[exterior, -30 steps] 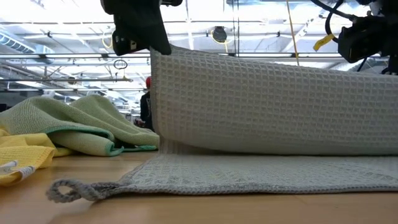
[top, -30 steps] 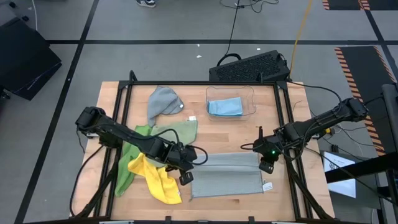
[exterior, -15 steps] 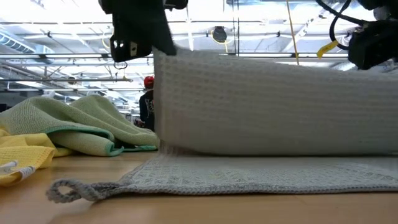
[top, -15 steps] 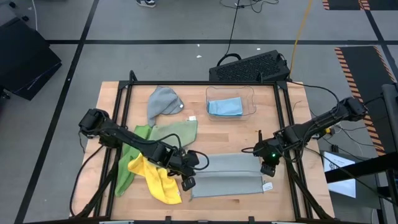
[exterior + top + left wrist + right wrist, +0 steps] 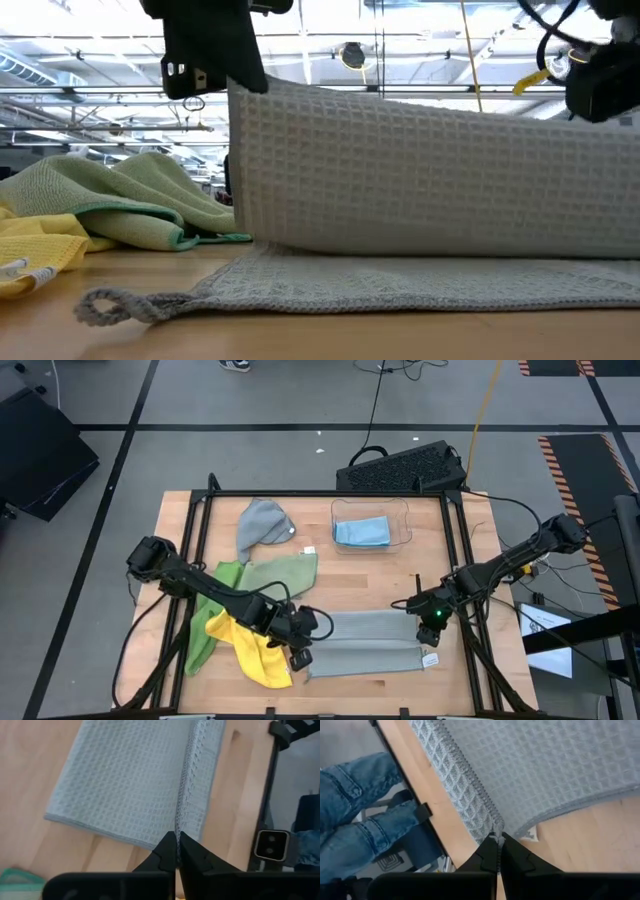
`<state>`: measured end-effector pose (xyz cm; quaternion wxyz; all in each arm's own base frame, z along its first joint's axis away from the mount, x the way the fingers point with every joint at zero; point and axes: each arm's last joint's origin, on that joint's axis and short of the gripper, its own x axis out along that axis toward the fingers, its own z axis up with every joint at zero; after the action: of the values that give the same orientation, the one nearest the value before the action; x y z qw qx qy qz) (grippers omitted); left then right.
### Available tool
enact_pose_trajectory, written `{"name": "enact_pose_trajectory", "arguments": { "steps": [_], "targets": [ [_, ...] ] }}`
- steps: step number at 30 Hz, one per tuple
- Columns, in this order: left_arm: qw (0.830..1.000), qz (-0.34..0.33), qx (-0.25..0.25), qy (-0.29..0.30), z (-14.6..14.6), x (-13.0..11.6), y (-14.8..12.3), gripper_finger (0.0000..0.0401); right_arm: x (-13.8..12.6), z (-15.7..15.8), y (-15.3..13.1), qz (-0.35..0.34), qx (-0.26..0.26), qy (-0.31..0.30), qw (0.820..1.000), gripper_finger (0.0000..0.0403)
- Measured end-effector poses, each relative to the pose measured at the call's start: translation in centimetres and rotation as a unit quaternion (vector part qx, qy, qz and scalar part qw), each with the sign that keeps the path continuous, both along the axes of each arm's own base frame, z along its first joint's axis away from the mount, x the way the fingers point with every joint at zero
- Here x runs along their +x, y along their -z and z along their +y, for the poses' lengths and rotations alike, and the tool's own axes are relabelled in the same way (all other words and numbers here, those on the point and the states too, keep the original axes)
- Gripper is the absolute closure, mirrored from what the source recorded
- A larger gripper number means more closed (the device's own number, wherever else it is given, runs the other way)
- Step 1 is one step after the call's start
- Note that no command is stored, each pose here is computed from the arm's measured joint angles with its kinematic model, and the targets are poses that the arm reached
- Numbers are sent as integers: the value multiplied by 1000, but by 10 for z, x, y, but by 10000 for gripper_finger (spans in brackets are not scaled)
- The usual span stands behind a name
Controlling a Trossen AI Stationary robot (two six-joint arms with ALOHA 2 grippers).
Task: Fold microfiber towels
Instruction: Fold the light gray towel
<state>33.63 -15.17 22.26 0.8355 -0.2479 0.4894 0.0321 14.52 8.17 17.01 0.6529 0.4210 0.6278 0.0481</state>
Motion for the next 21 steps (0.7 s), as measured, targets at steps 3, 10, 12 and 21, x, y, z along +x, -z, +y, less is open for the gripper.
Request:
{"name": "enact_pose_trajectory", "arguments": {
  "steps": [3,10,12,21],
  "targets": [
    [1000,-2,5,5,0,0,0,392,-1,0,3,1,-1,-3,1000,403],
    [1000,-2,8,9,0,0,0,388,-1,0,3,-2,4,-8,1000,403],
    [1000,-1,8,9,0,0,0,387,-1,0,2,-2,8,-10,1000,403],
    [1000,6,7,8,0,-1,1,383,2,2,0,-22,23,-16,999,388]
  ]
}}
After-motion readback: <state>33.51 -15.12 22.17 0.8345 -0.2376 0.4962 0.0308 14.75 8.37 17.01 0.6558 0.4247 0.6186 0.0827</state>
